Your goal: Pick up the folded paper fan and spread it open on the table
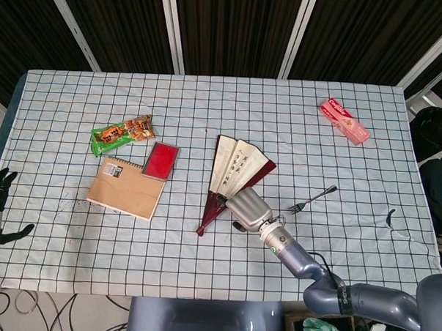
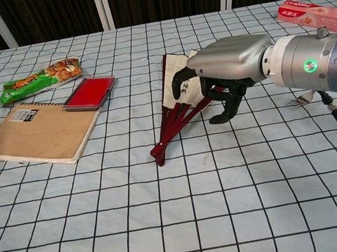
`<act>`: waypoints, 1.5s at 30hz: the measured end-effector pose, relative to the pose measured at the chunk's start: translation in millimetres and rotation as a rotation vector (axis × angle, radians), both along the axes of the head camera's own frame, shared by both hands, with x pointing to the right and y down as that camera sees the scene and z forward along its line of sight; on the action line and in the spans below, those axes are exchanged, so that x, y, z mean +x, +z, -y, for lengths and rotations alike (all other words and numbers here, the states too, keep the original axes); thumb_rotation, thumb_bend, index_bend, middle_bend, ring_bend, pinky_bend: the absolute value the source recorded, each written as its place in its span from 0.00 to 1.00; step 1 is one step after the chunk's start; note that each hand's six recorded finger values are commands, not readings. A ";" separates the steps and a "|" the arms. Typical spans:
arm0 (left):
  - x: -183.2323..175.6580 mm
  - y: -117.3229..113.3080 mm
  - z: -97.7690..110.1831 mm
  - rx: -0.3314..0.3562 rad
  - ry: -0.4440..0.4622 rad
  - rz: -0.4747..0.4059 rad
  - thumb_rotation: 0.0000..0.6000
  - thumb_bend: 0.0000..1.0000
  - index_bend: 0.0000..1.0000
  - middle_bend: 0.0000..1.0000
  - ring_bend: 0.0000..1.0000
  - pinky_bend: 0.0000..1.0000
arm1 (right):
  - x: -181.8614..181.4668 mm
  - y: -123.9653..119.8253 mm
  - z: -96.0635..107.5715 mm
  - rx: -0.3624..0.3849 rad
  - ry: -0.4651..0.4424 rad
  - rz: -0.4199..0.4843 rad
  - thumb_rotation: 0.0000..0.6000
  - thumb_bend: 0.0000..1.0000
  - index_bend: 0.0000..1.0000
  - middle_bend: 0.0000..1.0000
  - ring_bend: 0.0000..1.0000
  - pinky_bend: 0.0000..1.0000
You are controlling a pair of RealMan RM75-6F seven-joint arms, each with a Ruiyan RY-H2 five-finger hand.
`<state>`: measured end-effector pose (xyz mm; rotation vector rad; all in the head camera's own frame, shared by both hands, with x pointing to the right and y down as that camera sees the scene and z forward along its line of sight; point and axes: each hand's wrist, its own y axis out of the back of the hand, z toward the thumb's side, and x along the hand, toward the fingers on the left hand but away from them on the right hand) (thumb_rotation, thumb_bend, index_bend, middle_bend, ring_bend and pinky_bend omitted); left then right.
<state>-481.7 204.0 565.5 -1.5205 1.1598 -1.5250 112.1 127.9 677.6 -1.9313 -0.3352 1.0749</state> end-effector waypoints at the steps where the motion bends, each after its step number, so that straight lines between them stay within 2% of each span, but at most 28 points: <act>1: -0.1 0.1 0.0 -0.001 -0.001 -0.001 1.00 0.00 0.00 0.00 0.00 0.00 | -1.3 1.6 -0.7 0.000 0.000 0.001 1.00 0.25 0.31 0.84 0.90 0.85; 20: -2.8 0.7 1.6 -0.013 -0.026 -0.024 1.00 0.00 0.00 0.00 0.00 0.00 | -2.6 28.9 2.3 -0.007 0.062 -0.025 1.00 0.26 0.40 0.84 0.90 0.85; 45: -4.2 0.9 2.7 -0.014 -0.038 -0.032 1.00 0.00 0.00 0.00 0.00 0.00 | -9.9 33.3 4.6 0.008 0.082 -0.019 1.00 0.26 0.40 0.84 0.90 0.84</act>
